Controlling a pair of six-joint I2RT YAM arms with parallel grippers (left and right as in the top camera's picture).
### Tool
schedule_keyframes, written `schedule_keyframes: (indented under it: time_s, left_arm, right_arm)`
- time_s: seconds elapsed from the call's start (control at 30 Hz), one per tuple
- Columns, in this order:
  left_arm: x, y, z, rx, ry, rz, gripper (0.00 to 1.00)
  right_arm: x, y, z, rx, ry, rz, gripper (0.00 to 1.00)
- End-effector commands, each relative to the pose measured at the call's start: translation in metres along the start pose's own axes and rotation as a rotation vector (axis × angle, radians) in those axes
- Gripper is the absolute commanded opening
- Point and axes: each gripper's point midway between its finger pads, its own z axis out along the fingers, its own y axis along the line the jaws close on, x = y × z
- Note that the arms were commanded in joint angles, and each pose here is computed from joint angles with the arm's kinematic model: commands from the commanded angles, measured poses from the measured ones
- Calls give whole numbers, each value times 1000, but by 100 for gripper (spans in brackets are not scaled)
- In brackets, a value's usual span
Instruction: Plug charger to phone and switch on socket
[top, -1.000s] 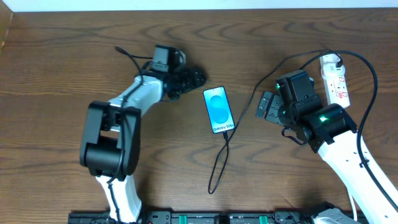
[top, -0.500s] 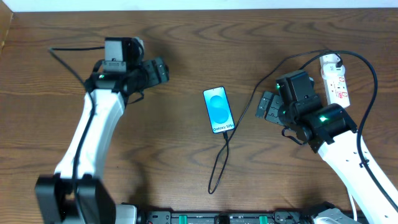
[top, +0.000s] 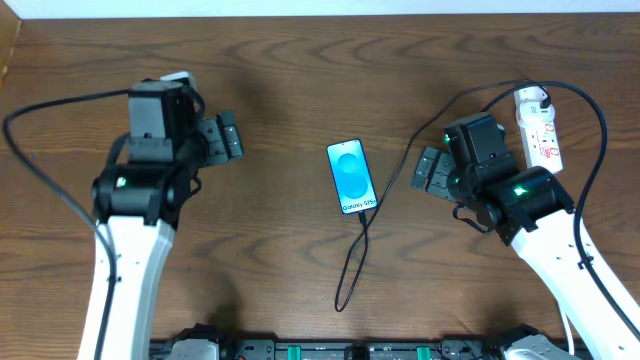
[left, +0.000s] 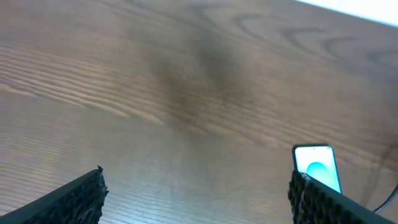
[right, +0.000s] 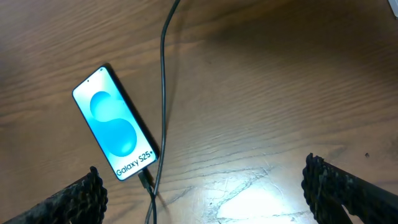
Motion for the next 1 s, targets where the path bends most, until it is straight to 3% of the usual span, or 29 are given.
schedule_keyframes:
  time_s: [0.0, 0.33, 0.43, 0.6, 0.77, 0.97]
  left_arm:
    - [-5, 5, -14, -21, -42, 14, 93]
    - [-5, 5, -13, -21, -40, 14, 93]
    - [-5, 5, -13, -21, -40, 14, 93]
    - [-5, 5, -13, -21, -40, 14, 93]
    - [-5, 5, -13, -21, -40, 14, 93]
    - [-5, 5, -13, -21, -40, 14, 93]
  right_arm:
    - [-4, -1, -4, 6, -22, 10, 99]
    - [-6, 1, -4, -3, -27, -44, 99]
    - [-6, 20, -6, -123, -4, -216, 99]
    - [-19, 30, -18, -330, 42, -244, 99]
    - [-59, -2, -41, -448, 28, -192, 99]
    - [-109, -62, -58, -390, -9, -114, 99]
